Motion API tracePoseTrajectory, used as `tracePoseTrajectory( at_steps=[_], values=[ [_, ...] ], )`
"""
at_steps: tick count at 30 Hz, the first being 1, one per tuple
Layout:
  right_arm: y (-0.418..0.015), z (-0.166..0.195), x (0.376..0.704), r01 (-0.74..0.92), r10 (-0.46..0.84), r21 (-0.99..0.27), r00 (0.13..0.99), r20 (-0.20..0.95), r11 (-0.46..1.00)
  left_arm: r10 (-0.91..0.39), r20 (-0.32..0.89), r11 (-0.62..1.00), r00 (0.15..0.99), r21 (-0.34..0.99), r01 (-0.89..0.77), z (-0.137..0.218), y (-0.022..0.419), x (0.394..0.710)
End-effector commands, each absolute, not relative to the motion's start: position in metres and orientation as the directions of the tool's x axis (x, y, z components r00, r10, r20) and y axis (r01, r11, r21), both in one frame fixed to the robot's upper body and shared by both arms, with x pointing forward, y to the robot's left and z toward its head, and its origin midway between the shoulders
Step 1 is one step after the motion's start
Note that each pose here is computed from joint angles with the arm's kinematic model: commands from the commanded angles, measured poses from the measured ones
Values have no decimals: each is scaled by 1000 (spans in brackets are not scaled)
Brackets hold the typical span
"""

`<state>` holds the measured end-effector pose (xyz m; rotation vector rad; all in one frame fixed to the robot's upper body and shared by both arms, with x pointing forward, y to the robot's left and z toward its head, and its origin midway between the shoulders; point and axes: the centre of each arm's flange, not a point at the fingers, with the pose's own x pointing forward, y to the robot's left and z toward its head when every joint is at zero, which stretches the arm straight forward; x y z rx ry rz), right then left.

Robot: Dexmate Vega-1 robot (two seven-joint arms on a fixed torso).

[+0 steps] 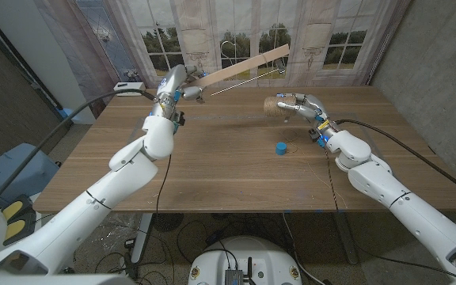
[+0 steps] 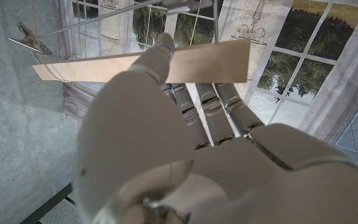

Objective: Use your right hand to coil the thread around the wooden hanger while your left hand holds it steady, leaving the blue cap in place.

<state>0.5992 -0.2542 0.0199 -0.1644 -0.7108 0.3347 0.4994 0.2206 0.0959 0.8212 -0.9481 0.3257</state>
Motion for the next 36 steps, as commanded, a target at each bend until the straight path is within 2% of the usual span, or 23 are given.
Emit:
tracePoseTrajectory(
  at_steps=[1,13,21,29,36],
  values=[
    [-276,16,623,-159,261,-220,759,596,963,-175,756,653,630,568,-501,95,228,485],
    [-282,17,641,-104,199,-186,761,617,977,-234,654,590,719,684,-429,89,228,479],
    [-280,24,652,-97,184,-168,745,641,981,-279,605,569,746,730,-380,86,226,479],
    [-271,35,659,-111,190,-159,711,677,981,-323,556,553,766,768,-324,85,224,481],
    [-259,54,667,-119,231,-208,689,687,971,-366,496,540,787,802,-254,84,226,482]
  ],
)
